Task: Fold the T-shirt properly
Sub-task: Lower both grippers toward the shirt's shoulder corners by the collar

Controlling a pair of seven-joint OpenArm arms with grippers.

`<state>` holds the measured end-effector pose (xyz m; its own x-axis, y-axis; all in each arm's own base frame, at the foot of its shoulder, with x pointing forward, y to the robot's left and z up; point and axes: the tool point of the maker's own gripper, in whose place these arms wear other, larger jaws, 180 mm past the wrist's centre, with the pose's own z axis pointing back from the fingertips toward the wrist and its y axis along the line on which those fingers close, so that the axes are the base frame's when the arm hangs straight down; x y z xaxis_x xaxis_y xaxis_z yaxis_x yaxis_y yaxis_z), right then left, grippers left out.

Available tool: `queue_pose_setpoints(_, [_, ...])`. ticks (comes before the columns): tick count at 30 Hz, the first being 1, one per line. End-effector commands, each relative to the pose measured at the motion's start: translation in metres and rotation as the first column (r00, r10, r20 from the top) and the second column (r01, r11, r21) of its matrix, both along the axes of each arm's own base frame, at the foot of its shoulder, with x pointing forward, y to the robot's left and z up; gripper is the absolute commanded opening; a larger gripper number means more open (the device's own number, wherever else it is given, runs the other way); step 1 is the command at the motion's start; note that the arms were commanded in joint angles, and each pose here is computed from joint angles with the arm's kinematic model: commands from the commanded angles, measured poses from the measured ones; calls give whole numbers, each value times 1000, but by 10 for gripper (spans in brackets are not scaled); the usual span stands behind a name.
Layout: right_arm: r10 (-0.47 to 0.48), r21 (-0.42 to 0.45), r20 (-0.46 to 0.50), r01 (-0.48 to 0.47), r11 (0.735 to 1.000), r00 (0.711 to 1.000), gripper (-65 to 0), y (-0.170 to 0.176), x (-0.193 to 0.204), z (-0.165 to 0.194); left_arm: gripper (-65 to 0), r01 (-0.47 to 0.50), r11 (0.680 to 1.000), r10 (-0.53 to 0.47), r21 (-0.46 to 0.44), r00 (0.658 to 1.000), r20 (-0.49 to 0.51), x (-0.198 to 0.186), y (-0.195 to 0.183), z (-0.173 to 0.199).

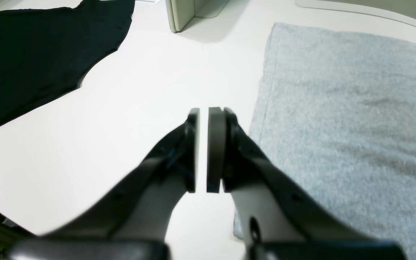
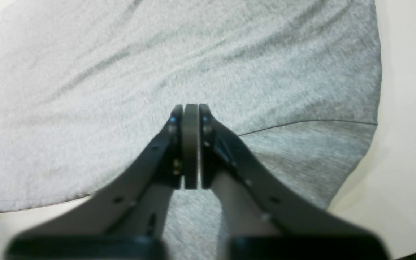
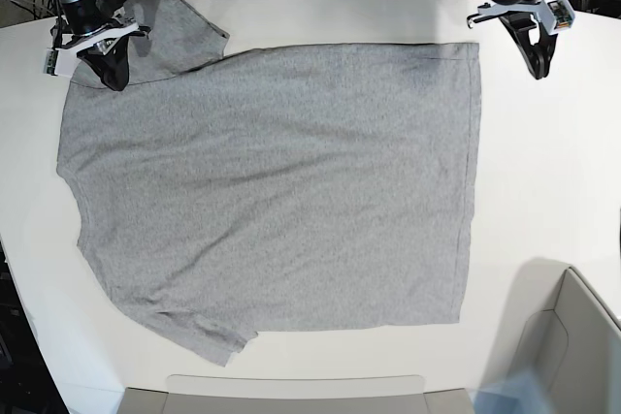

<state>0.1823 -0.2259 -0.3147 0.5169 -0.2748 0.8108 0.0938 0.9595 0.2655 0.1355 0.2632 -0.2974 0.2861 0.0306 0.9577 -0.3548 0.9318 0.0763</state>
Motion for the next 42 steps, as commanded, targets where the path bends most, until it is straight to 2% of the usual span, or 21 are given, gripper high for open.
queue_pose_setpoints(1, [6, -7, 36, -6, 1000, 999, -597, 0, 3, 10, -580, 25, 999, -26, 36, 999, 29, 3, 2, 12])
queue_pose_setpoints(6, [17, -12, -24, -17, 1000, 1000, -519, -2, 0, 3, -579, 53, 997, -55, 54, 998, 28, 7, 3, 15])
queue_pose_setpoints(11, [4, 27, -41, -3, 1000, 999, -517, -6, 3, 5, -577, 87, 995, -88, 38, 996, 16, 10, -5, 11])
queue_pose_setpoints(13, [1, 53, -32, 1, 999, 1000, -516, -7, 4, 9, -555, 112, 993, -112, 27, 994, 11, 12, -12, 8])
queue_pose_setpoints(15, [34, 58, -11, -34, 998, 999, -516, -4, 5, 13, -534, 145, 989, -145, 25, 989, 6, 15, -17, 7])
queue_pose_setpoints(19, [68, 39, -32, -67, 997, 997, -516, -7, 2, 13, -525, 159, 987, -160, 19, 987, 3, 15, -21, 6])
queue_pose_setpoints(25, [4, -13, -70, -5, 1000, 998, -516, -38, -3, 17, -525, 156, 988, -155, 3, 987, -46, 12, -21, -3])
queue_pose_setpoints(31, [-13, -30, -115, 9, 999, 993, -516, -53, -19, 12, -526, 171, 985, -173, -24, 984, -53, 13, -31, -7])
queue_pose_setpoints(36, [-77, 58, -204, 91, 994, 976, -516, -81, -43, -19, -526, 182, 982, -184, -41, 981, -55, 13, -37, -10])
queue_pose_setpoints(42, [-96, 154, -287, 144, 978, 953, -516, -99, -73, -56, -527, 192, 980, -195, -54, 979, -54, 14, -43, -12])
